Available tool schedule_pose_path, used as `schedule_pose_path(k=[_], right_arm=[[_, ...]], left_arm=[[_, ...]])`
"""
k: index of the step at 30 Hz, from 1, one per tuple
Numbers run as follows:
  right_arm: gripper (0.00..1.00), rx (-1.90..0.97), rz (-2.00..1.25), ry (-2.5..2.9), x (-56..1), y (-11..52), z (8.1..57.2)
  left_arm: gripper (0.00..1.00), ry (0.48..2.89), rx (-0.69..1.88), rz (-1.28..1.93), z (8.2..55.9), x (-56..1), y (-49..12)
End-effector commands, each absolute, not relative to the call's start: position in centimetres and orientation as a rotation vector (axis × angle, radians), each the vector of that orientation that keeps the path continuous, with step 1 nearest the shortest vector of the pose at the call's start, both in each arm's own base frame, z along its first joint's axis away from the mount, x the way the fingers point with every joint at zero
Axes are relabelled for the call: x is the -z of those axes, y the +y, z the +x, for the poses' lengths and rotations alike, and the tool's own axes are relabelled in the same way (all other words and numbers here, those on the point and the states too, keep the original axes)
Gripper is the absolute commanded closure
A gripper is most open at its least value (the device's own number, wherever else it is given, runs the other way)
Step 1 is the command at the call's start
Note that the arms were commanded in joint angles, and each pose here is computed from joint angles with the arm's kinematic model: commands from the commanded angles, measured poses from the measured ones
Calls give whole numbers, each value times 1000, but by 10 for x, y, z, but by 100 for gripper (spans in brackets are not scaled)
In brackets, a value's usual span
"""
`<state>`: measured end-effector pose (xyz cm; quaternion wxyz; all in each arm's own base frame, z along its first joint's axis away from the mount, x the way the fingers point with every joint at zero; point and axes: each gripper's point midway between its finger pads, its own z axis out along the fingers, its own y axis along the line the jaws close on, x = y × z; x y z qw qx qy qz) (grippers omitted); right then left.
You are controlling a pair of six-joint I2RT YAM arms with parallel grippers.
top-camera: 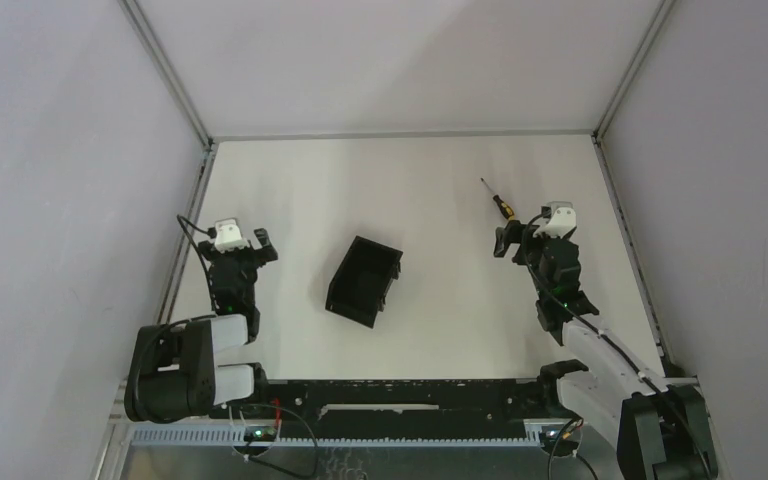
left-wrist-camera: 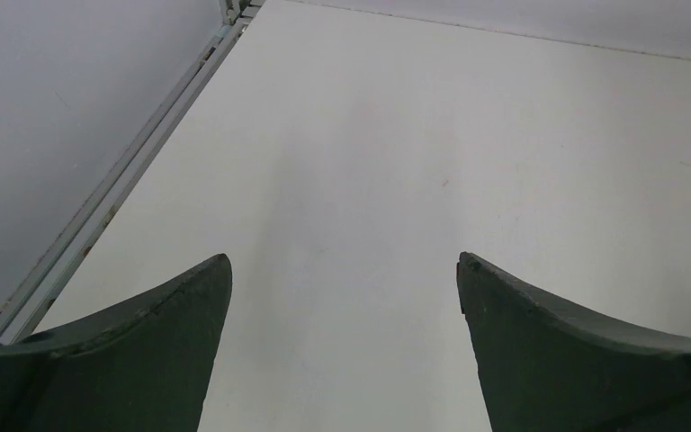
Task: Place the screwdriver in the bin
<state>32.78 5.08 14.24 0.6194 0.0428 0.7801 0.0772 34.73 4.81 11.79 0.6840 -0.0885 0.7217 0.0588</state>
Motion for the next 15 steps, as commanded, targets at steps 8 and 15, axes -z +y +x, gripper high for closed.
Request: schedule_pose_path(k=[8, 15], right_arm=[[0, -188, 115, 1794, -157, 59, 348], [0, 30, 192, 2214, -169, 46, 392]], left_arm=[[0, 1564, -148, -185, 354, -136, 49], [0, 1564, -147, -185, 354, -136, 49]])
